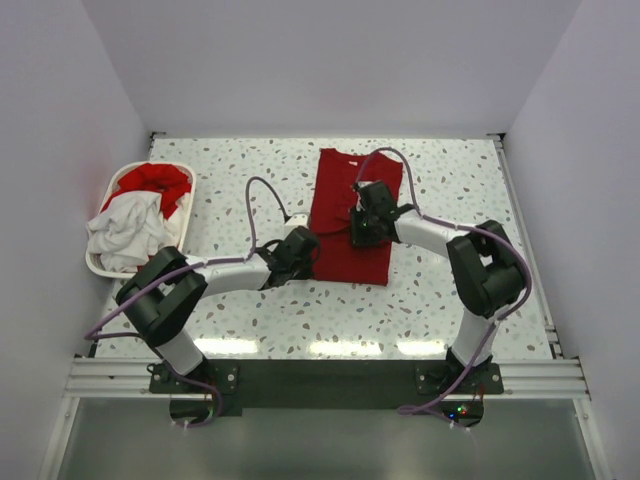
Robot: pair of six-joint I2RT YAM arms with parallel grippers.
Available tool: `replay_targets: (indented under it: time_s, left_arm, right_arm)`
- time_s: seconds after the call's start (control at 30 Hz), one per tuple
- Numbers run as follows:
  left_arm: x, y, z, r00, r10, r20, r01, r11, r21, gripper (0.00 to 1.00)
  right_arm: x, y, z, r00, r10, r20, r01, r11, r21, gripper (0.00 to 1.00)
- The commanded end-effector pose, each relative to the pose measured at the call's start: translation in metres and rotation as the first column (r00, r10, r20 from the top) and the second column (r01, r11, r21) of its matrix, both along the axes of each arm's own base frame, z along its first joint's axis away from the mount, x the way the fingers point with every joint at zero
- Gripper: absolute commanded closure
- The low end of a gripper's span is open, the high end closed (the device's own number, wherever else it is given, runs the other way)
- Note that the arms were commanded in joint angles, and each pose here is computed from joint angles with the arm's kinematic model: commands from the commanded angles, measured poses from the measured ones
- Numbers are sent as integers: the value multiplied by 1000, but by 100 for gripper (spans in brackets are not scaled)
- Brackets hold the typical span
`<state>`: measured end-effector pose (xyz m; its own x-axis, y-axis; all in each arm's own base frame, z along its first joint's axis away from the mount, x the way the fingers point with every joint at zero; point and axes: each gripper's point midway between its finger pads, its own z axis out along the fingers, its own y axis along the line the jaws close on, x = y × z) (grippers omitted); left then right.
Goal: Fold and stack the t-shirts
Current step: Fold the tshirt
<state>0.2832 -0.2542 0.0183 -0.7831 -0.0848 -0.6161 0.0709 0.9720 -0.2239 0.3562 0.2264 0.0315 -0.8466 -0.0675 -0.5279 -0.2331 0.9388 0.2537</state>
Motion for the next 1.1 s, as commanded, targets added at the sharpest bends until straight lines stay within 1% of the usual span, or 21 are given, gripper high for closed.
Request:
replay_targets:
  time_s: [0.0,0.13,0.23,0.33,0.4,0.47,0.5,0.53,0.57,0.6,0.63,0.67,0.7,0.73,0.77,0.8,0.83,0.9,0.93,0.97,1.07]
  left_arm:
    - [-13,13,-16,999,12,-52,-11,999,36,84]
    - [-20,18,-19,998,13,-60,-10,999,44,84]
    - [-25,20,-18,998,12,-67,-10,999,37,84]
    - [-29,22,-12,998,16,-61,-15,1000,22,84]
    - [-31,22,-7,998,21,-57,-21,1000,0,83]
    - [-31,21,3,999,29,-38,-30,999,-31,80]
    - [-30,21,9,999,33,-25,-34,998,-45,78]
    - [-30,22,14,999,39,-13,-39,998,-54,76]
    - [-27,19,29,999,42,25,-39,995,-96,75]
    - [-26,18,37,998,41,44,-36,993,-116,75]
    - [-26,19,43,997,41,62,-32,990,-134,76]
    - [-22,15,58,994,38,103,-19,985,-174,76]
    - [-22,14,62,993,30,116,-8,982,-191,78]
    - [-21,12,70,991,22,135,8,976,-218,78]
    - [-16,4,79,988,3,157,41,960,-276,79]
    - [-17,3,75,988,-11,153,56,954,-293,80]
    - [-17,1,70,990,-20,142,63,951,-304,80]
    - [-12,-2,65,990,-28,137,74,938,-338,82]
    - [-13,-1,48,994,-38,101,70,942,-327,82]
    - [-13,-5,46,995,-53,82,79,929,-363,83]
    - [-23,-1,14,998,-60,-16,50,935,-351,84]
  right_arm:
    - [55,-3,33,984,-29,175,40,997,-61,76]
    - [107,-15,67,951,-109,290,136,988,-74,71]
    - [131,-26,86,935,-160,317,183,982,-42,68]
    - [128,-31,107,931,-177,318,184,983,8,66]
    - [112,-20,112,950,-135,283,119,990,73,64]
    - [81,-12,109,970,-113,214,79,984,160,62]
    - [66,0,112,980,-72,186,25,969,244,61]
    - [40,-2,101,989,-60,136,19,959,284,61]
    - [27,1,99,993,-73,88,38,937,348,60]
    - [14,11,104,996,-23,81,-14,900,436,60]
    - [-12,7,81,1000,-8,12,2,886,464,59]
    - [-26,13,89,1000,15,-2,-11,848,529,57]
    - [-37,21,99,996,84,29,-85,792,604,56]
    - [-59,21,84,992,124,-19,-84,772,630,55]
    - [-68,23,83,989,147,-33,-90,748,657,53]
    - [-71,25,84,986,166,-10,-116,726,678,53]
    - [-85,21,70,983,177,-49,-97,724,684,53]
    - [-87,13,55,986,156,-55,-78,732,677,53]
    - [-94,6,39,986,141,-92,-43,739,673,53]
    - [-92,-2,32,987,111,-115,-4,735,678,53]
    - [-99,-15,6,982,81,-168,57,727,685,53]
